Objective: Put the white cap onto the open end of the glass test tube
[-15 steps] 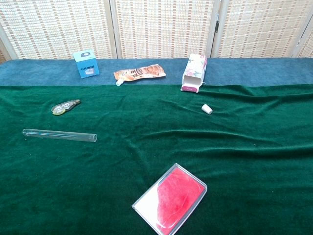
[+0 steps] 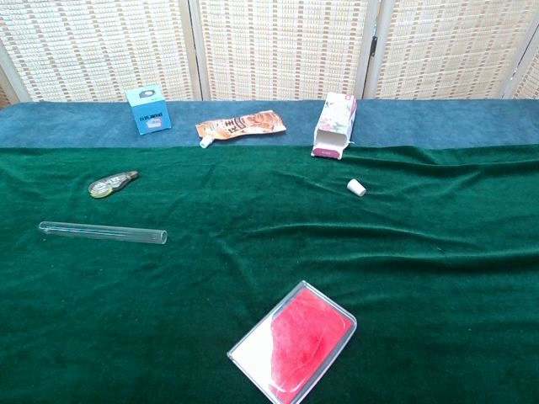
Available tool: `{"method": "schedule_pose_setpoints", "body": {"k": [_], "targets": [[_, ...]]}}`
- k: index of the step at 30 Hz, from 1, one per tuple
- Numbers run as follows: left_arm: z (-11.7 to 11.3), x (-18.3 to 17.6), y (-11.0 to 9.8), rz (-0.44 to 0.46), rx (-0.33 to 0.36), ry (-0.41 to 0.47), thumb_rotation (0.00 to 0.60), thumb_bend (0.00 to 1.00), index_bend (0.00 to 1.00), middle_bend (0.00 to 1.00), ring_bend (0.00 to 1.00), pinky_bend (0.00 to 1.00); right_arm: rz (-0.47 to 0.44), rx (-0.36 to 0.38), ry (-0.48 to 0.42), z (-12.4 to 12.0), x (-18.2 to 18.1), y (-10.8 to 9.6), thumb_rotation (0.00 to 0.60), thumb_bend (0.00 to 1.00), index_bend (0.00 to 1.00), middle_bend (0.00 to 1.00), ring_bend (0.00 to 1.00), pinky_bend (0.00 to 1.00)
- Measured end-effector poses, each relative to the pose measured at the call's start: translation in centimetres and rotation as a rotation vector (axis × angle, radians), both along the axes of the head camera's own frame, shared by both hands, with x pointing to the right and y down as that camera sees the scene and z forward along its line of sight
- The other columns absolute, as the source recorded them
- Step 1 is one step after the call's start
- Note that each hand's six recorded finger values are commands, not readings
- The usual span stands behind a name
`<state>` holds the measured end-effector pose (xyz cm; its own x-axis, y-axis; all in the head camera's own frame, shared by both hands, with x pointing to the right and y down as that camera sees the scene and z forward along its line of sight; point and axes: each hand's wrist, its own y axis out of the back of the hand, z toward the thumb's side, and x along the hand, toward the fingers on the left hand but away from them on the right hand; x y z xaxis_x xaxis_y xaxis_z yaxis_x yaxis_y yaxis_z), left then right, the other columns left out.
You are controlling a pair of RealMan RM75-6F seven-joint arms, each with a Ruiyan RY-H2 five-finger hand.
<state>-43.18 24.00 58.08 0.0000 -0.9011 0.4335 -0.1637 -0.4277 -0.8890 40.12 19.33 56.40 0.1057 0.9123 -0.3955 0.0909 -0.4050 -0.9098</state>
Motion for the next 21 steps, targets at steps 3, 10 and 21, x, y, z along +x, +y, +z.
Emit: {"method": "schedule_pose_setpoints", "body": {"k": [3, 10, 21], "targets": [[-0.2, -0.1, 0.1, -0.003, 0.002, -0.002, 0.6, 0.52, 0.37, 0.31, 0.26, 0.16, -0.042, -0.035, 0.0, 0.7, -1.4, -1.0, 0.6, 0.7, 0.14, 0.79, 1.0, 0.8], [-0.6, -0.5, 0.5, -0.015, -0.002, -0.008, 0.6, 0.52, 0.37, 0.31, 0.26, 0.16, -0.15, -0.17, 0.001, 3.9, -5.3, -4.1, 0.6, 0.7, 0.14, 0.88, 1.0, 0.92], [-0.9, -1.5, 0.9, -0.036, -0.014, -0.033, 0.6, 0.52, 0.37, 0.31, 0.26, 0.16, -0.271, -0.38, 0.029, 12.3, -13.9, -10.0, 0.6, 0.75, 0.14, 0.91, 1.0, 0.96]]}}
